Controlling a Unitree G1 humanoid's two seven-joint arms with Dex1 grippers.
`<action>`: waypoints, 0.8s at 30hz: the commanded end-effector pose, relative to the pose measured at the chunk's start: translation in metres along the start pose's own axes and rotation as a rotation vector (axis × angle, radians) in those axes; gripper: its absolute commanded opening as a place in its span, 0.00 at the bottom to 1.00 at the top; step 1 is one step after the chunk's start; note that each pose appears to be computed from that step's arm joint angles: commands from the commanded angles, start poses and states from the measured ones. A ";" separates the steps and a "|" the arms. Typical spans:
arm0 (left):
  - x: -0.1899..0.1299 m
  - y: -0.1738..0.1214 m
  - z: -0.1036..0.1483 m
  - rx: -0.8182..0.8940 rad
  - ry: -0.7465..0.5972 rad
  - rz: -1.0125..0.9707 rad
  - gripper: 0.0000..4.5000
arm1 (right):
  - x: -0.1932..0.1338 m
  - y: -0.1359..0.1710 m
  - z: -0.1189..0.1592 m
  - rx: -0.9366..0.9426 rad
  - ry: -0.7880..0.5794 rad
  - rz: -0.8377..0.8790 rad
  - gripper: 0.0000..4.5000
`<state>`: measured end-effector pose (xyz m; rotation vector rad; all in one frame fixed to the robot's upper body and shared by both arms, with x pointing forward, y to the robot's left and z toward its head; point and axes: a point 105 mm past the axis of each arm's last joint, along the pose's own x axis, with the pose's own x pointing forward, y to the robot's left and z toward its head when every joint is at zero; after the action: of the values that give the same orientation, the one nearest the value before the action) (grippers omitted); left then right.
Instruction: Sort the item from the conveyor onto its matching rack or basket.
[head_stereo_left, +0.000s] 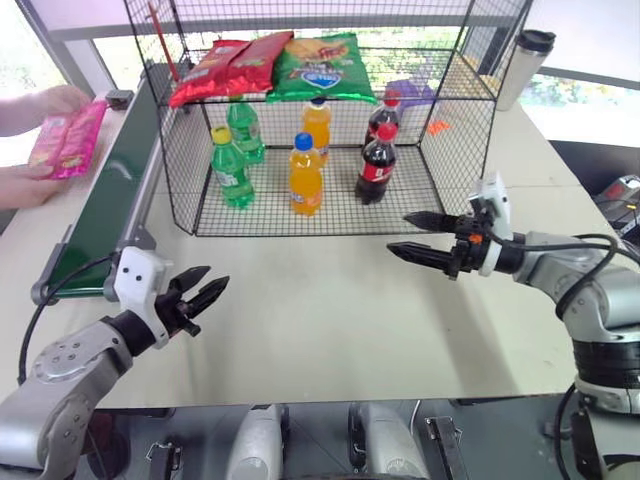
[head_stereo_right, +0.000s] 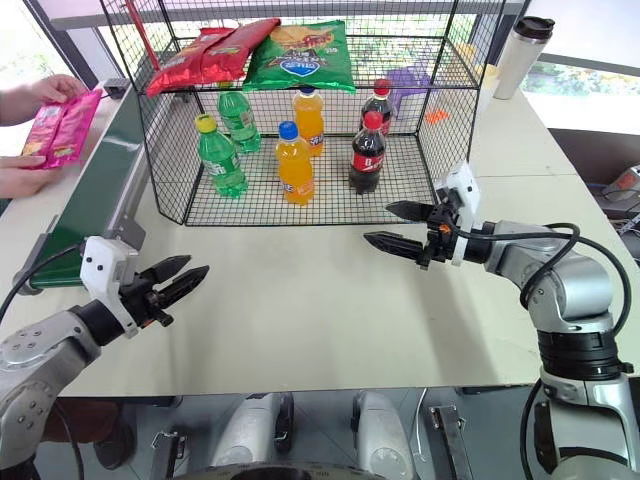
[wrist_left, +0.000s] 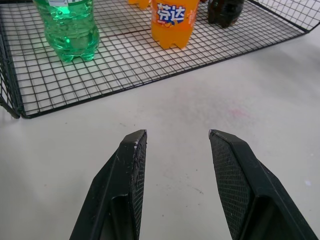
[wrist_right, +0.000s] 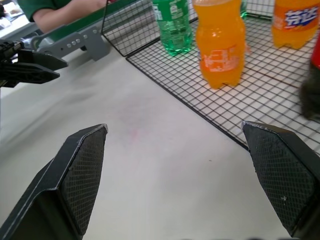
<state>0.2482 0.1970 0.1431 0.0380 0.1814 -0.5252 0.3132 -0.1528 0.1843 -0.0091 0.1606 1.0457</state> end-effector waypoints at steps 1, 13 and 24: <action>-0.004 -0.002 0.007 0.016 -0.029 -0.004 0.45 | 0.001 -0.001 0.004 -0.032 -0.019 -0.009 0.99; -0.003 -0.001 0.010 0.011 -0.059 -0.005 0.45 | 0.004 -0.005 0.002 -0.051 -0.033 -0.029 0.99; -0.001 -0.003 0.014 0.008 -0.071 -0.003 0.45 | 0.013 -0.002 0.001 -0.070 -0.023 -0.023 0.99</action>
<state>0.2493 0.1951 0.1486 0.0199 0.1455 -0.5264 0.3215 -0.1473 0.1739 -0.0475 0.1448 1.0125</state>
